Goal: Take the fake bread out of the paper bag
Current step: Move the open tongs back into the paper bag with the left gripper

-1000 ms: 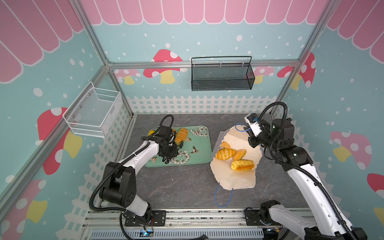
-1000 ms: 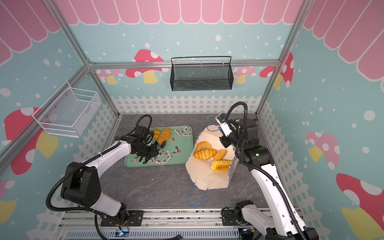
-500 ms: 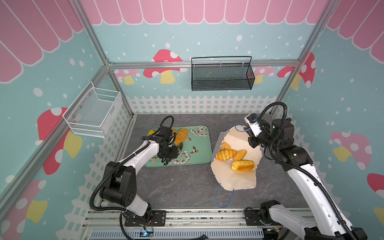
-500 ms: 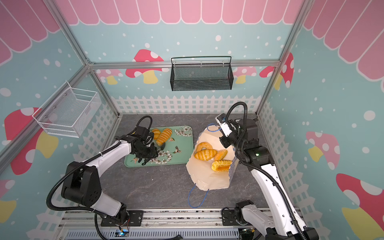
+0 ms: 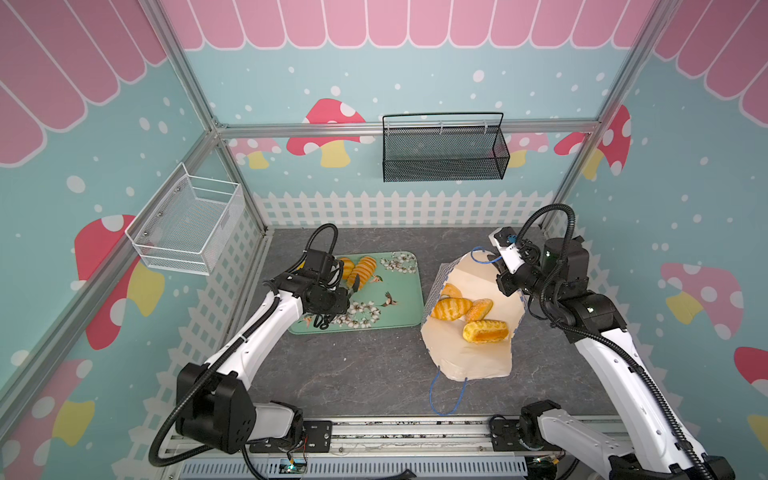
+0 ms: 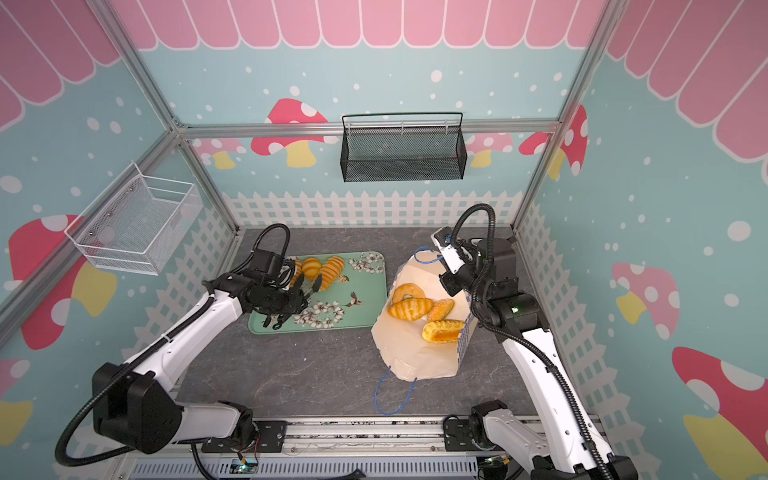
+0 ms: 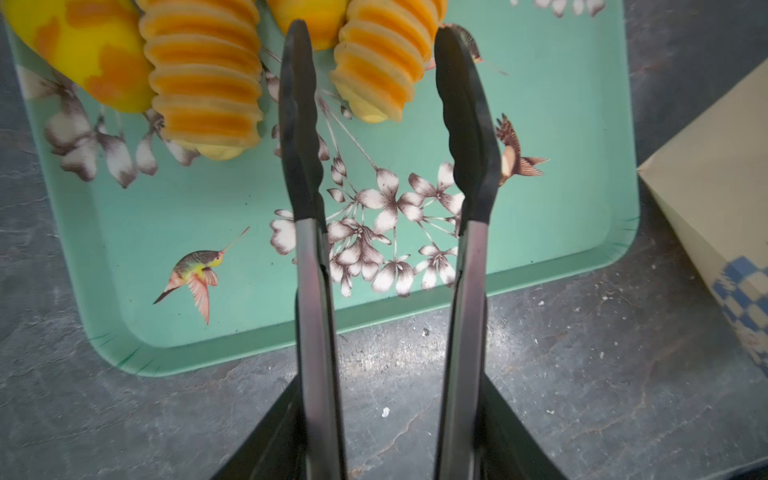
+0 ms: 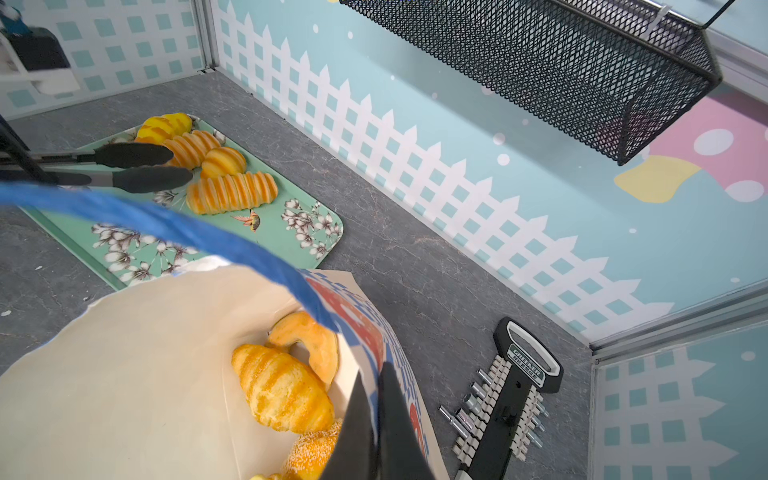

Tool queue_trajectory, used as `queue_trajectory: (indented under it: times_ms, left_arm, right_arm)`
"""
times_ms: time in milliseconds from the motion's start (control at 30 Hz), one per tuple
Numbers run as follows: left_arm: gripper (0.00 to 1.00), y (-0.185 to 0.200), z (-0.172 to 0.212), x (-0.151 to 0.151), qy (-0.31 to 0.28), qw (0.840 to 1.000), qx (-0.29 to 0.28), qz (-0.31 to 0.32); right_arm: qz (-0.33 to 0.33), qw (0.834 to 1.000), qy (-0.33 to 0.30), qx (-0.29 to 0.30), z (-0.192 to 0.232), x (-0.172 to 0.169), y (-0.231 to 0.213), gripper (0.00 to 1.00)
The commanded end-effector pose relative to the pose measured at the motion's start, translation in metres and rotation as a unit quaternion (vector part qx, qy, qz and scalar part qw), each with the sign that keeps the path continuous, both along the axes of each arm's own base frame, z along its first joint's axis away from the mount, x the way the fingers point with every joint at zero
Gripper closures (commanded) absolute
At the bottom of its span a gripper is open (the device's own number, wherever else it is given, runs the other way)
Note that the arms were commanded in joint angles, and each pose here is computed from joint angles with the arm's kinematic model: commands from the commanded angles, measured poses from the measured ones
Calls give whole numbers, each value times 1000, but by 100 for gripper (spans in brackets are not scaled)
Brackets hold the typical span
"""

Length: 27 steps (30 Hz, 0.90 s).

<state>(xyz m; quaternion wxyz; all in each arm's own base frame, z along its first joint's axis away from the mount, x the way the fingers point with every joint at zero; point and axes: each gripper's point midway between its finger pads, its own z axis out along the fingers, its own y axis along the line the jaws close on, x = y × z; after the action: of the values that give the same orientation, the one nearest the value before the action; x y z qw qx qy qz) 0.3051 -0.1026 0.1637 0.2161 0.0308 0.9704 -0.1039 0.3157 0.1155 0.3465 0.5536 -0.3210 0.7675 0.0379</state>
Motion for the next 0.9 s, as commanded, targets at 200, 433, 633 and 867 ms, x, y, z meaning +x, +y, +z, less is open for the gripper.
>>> queue_trajectory:
  times_ms: [200,433,633,867]
  left_arm:
    - [48,-68,131,-38,-202,960,20,-192]
    - [54,-134,189,-100,-321,873,47,-364]
    - [56,-171,181,-132,-364,806,146,-444]
    - [57,-218,140,-146,-327,757,236,-514]
  right_arm:
    - [8,999,-36,5,17,-4,2,100]
    - [7,999,-48,3,18,-10,0,100]
    - [8,998,-55,1,19,-14,-1,100]
    - [13,998,-53,3,18,-15,0,100]
